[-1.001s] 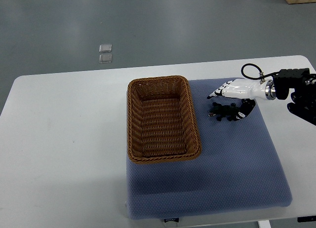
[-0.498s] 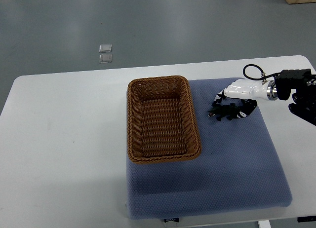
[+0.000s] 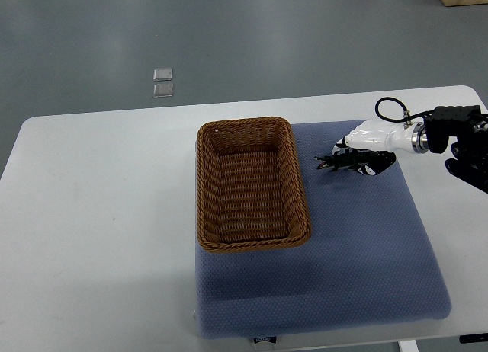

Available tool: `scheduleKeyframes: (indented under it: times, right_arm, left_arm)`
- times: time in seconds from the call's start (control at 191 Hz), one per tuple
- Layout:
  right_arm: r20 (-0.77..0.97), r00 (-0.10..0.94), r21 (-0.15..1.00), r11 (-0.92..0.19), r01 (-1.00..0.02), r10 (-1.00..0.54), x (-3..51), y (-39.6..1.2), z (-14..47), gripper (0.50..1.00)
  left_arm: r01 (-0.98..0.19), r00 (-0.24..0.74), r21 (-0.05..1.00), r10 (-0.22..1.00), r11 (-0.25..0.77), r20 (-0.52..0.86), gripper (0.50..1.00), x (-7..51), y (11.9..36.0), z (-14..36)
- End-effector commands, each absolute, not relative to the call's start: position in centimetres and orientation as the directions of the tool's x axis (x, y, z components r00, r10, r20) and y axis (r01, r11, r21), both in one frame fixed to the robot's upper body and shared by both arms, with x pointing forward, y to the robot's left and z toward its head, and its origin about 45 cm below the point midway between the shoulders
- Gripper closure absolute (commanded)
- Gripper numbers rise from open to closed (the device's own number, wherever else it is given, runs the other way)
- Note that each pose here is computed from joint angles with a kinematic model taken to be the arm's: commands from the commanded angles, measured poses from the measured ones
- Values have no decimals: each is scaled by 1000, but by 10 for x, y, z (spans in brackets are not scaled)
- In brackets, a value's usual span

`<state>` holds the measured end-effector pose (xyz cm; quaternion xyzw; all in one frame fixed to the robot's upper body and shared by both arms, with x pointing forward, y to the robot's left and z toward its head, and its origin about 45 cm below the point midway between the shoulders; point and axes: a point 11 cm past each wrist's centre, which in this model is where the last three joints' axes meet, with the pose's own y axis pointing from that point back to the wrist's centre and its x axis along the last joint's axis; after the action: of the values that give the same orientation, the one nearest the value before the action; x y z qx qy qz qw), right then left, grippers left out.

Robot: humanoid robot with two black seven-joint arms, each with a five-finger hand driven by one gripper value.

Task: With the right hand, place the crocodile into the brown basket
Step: 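Close the right hand's fingers around the crocodile's body, then lift the crocodile off the pad with the right hand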

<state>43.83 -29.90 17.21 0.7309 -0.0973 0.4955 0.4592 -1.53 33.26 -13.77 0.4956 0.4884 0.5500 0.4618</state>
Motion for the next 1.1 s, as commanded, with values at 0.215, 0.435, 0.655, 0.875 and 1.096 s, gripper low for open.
scheduleKeyframes:
  times: [0.215,0.435,0.655,0.875,1.096]
  right_arm:
    - [819,492,566,-562,-604,296,439,-299,173,1000]
    - [828,494,550,-561,-618,266,442,-300,177,1000]
    - [831,499,542,-561,-626,246,444,-300,181,1000]
    - [836,498,532,-562,-633,230,446,-300,184,1000]
    - [849,472,516,-568,-642,237,456,-295,202,1000]
  left_arm:
    - [-24,-82,995,992,-96,94,500,-15,333,-138]
    - [-24,-82,995,992,-96,94,500,-15,333,-138]
    - [-24,-82,995,992,-96,94,500,-15,333,-138]
    - [-24,-82,995,992,-96,94,500,-15,333,-138]
    - [-23,-82,995,992,-96,94,500,-15,333,-138]
